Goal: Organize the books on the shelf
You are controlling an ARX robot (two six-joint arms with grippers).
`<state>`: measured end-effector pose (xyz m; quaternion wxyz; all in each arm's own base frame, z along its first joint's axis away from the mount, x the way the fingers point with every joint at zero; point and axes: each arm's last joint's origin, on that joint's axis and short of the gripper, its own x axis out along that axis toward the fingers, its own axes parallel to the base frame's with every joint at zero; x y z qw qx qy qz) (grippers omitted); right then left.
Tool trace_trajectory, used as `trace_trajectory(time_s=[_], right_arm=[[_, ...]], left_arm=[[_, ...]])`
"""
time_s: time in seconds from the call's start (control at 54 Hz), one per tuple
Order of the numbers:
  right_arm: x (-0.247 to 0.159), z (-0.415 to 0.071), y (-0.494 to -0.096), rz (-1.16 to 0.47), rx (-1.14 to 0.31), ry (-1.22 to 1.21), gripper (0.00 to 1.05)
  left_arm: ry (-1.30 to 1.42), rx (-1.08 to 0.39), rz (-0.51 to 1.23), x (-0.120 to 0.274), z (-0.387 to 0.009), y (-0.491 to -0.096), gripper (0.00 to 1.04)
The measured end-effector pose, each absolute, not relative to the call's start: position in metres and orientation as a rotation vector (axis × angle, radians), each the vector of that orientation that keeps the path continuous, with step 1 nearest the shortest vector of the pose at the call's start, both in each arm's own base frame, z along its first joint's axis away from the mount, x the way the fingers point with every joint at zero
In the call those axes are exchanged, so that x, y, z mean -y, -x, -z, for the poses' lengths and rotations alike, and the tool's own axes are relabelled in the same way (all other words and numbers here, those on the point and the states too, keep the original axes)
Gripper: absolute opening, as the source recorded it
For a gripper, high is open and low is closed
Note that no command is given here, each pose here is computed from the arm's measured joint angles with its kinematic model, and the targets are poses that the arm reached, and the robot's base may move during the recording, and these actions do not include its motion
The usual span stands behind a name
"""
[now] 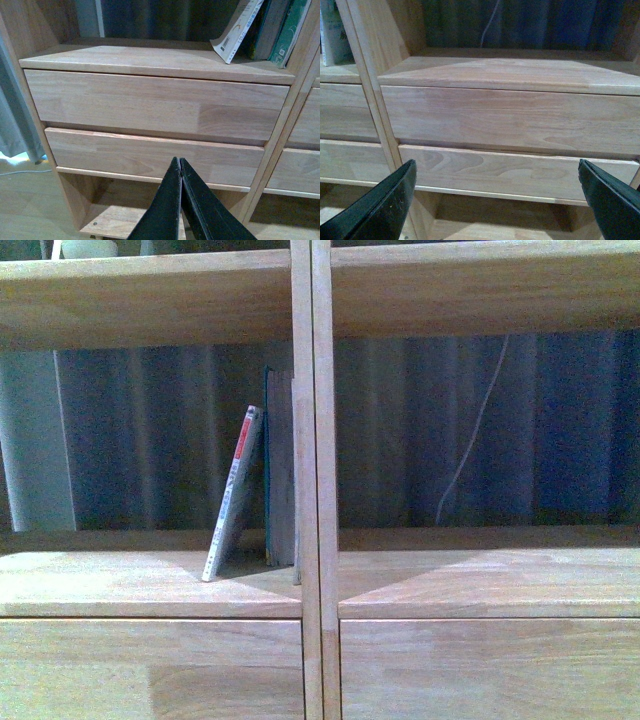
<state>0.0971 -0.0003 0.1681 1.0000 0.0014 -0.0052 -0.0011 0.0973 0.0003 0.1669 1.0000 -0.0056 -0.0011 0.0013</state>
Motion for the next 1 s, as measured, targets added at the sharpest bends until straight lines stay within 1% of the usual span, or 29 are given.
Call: trace_trajectory(time_s=[0.037,0.13,0.148,0.278,0.296,0.37,0.389,0.444,0.463,0.5,0.518,0.592,0.999], right_arm=[[0.0003,-0.1681,-0.0971,0.002,0.01,-0.003,0.98],[0.0003,-0.1681,-0.0971,0.002,0.01,-0.003,0.98],[0.0003,-0.1681,-0.0971,0.002,0.01,-0.003,0.98],[0.0003,-0.1681,-0.0971,0.002,0.01,-0.003,0.98],[0.0003,-0.1681,-0.0971,0.002,0.01,-0.003,0.98],[0.0003,-0.1681,-0.0971,0.002,0.01,-0.003,0.98],[0.0003,-0.1681,-0.0971,0.002,0.01,-0.003,0.98],[0.0003,-0.1681,-0.0971,0.002,0.01,-0.003,0.98],[0.0003,-0.1681,-0.0971,0.002,0.01,-0.003,0.98],[0.0003,-0.1681,-0.0971,0.002,0.01,-0.003,0.98],[0.0003,-0.1681,-0.0971,0.002,0.01,-0.003,0.98],[0.0003,-0.1681,-0.0971,0.002,0.01,-0.003,0.98],[0.0003,-0.1681,-0.0971,0.002,0.01,-0.003,0.98]], left_arm=[[0.01,0.002,-0.003,-0.0003,-0.1669,-0.0973,0.12],[0.01,0.002,-0.003,-0.0003,-0.1669,-0.0973,0.36],[0.01,0.002,-0.003,-0.0003,-0.1669,-0.0973,0.38],[0.01,0.002,-0.003,-0.0003,-0.1669,-0.0973,0.61],[0.01,0.002,-0.003,-0.0003,-0.1669,-0.0973,0.63],[0.01,0.002,-0.003,-0.0003,-0.1669,-0.0973,0.77],[0.01,0.002,-0.003,-0.0003,-0.1669,-0.0973,0.79],[0.01,0.002,-0.003,-0.0003,-0.1669,-0.0973,0.9],[0.01,0.002,-0.003,-0.0003,-0.1669,-0.0973,0.91],[0.01,0.002,-0.003,-0.0003,-0.1669,-0.0973,0.98],[0.008,0.002,-0.003,-0.0003,-0.1669,-0.0973,0.99],[0.008,0.002,-0.003,-0.0003,-0.1669,-0.0973,0.97],[0.008,0.002,-0.003,-0.0003,-0.1669,-0.0973,0.97]])
